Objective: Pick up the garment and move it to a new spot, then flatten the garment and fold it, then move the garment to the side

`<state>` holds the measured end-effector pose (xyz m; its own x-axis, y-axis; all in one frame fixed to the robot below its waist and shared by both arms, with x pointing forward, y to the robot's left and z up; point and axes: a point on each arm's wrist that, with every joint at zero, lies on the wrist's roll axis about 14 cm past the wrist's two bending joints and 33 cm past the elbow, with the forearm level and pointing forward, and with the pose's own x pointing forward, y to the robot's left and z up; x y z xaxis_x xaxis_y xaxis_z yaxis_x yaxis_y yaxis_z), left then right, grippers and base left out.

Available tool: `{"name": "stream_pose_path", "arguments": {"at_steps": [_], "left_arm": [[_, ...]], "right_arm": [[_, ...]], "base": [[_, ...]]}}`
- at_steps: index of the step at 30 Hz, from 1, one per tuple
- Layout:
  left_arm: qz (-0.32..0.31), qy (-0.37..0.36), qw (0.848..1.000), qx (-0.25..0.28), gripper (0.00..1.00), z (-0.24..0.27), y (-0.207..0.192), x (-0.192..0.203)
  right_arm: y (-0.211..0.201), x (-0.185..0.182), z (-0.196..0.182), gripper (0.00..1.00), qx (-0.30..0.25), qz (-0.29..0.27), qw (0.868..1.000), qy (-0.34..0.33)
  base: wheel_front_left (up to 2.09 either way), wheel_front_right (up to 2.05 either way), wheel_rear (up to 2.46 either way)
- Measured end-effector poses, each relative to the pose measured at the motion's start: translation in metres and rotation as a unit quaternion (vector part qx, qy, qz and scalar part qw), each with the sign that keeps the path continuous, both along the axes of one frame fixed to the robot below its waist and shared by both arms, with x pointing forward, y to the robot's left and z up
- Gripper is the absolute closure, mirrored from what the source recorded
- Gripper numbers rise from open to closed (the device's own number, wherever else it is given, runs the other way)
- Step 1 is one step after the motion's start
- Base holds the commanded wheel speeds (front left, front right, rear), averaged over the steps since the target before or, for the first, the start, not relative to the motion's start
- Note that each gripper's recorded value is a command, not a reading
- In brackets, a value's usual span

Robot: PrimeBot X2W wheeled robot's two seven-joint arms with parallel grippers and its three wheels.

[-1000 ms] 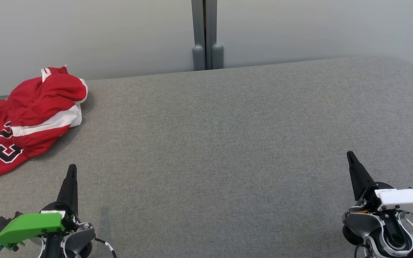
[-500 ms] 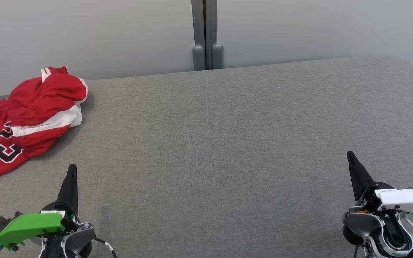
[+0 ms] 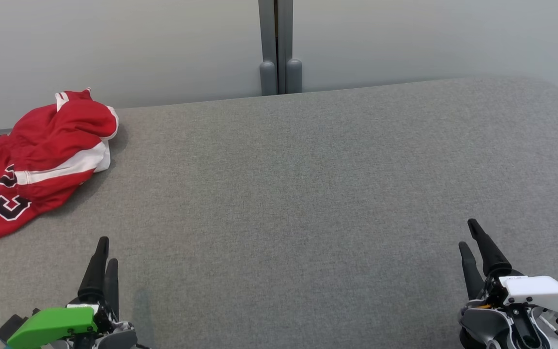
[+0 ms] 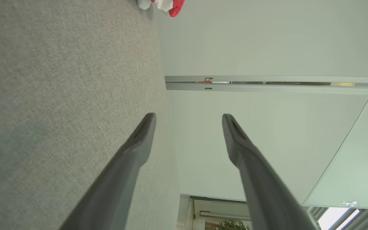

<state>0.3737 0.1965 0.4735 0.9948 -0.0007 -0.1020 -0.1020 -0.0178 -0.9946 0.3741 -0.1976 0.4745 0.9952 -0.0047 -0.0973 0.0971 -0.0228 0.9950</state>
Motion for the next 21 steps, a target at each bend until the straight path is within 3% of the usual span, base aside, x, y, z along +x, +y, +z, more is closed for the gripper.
{"name": "stream_pose_path", "arguments": {"at_steps": [10, 21], "left_arm": [[0.002, -0.002, 1.0, 0.02, 0.0, 0.002, -0.006, 0.0], [-0.005, -0.01, 0.995, 0.1, 0.0, 0.015, -0.013, 0.004]], "right_arm": [[0.002, -0.001, 0.0, 0.0, -0.02, -0.007, 1.0, 0.0], [0.003, 0.001, 0.012, 0.0, -0.1, -0.008, 0.995, -0.015]], "base": [[0.0, 0.0, 0.0], [0.0, 0.0, 0.0]]}}
